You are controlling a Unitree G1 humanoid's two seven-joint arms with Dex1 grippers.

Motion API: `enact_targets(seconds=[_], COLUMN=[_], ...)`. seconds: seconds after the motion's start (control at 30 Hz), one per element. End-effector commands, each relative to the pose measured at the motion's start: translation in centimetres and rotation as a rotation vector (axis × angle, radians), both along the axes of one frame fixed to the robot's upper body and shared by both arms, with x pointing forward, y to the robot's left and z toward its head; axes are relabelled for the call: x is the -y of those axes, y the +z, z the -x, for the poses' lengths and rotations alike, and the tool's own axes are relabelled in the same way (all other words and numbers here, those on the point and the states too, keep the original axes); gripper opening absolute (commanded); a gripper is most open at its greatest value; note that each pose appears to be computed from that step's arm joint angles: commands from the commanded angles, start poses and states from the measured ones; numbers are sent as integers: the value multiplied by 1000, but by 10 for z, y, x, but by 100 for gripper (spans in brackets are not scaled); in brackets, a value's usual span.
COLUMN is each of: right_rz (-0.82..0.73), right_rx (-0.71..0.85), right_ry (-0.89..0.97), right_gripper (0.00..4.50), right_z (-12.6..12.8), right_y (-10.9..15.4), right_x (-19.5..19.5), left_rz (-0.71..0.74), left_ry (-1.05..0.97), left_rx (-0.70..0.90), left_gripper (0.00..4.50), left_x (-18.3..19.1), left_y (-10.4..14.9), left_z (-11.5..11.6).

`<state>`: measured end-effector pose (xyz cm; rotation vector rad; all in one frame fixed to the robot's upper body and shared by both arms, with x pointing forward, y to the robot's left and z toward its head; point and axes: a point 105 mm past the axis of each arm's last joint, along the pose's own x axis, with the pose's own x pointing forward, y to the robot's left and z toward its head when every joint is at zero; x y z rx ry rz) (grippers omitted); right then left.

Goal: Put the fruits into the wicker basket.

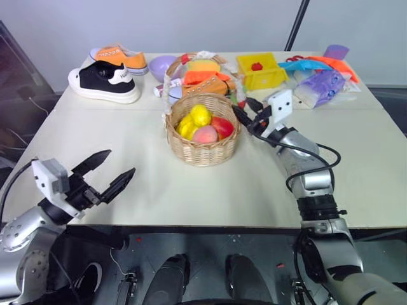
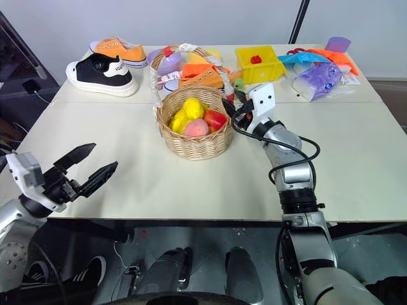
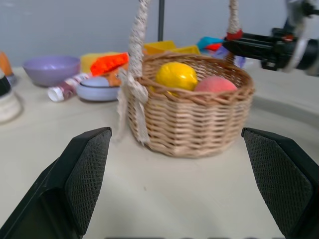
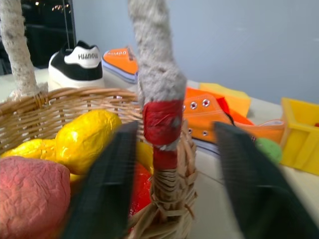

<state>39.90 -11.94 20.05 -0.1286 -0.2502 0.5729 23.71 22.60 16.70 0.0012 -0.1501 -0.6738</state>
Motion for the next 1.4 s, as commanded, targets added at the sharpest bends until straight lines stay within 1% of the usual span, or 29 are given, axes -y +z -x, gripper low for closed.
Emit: enact_targets(seconds=[0.03,0.2,0.3,0.4,0.5,0.53,0.67,0.77,0.83,0.97,1.03,1.07,1.27,1.4], right_rz=[-31,-37,-34,-41,-50,-58,-39,26,45,56,25,-15,-95,-105], right_rx=[82,94,130,169,205,210,201,189,191,193,208,204,173,127], right_ry=[28,26,-2,-54,-189,-212,-390,-577,-683,-777,-844,-861,-918,-898], right_gripper=[5,5,5,5,5,5,5,5,5,5,5,5,5,5], right_z=[4,6,12,25,38,41,59,76,89,103,110,112,113,112], right_y=[24,28,39,55,70,73,68,55,50,41,39,37,21,6], right_x=[-5,0,23,59,111,120,181,227,250,266,275,278,282,276], left_rz=[-22,-36,-44,-57,-52,-51,-43,-57,-71,-84,-97,-102,-101,-104], left_ry=[-24,-33,-37,-58,-99,-107,-173,-229,-279,-350,-386,-397,-410,-409], left_rx=[31,33,28,32,48,51,61,59,54,46,47,47,52,51], left_gripper=[450,450,450,450,450,450,450,450,450,450,450,450,450,450], left_x=[-2,-1,-2,2,12,14,26,33,39,48,51,53,56,57], left_y=[10,8,6,5,7,8,8,8,7,6,6,6,4,0], left_z=[4,3,1,-6,-17,-19,-34,-45,-50,-56,-57,-58,-62,-61])
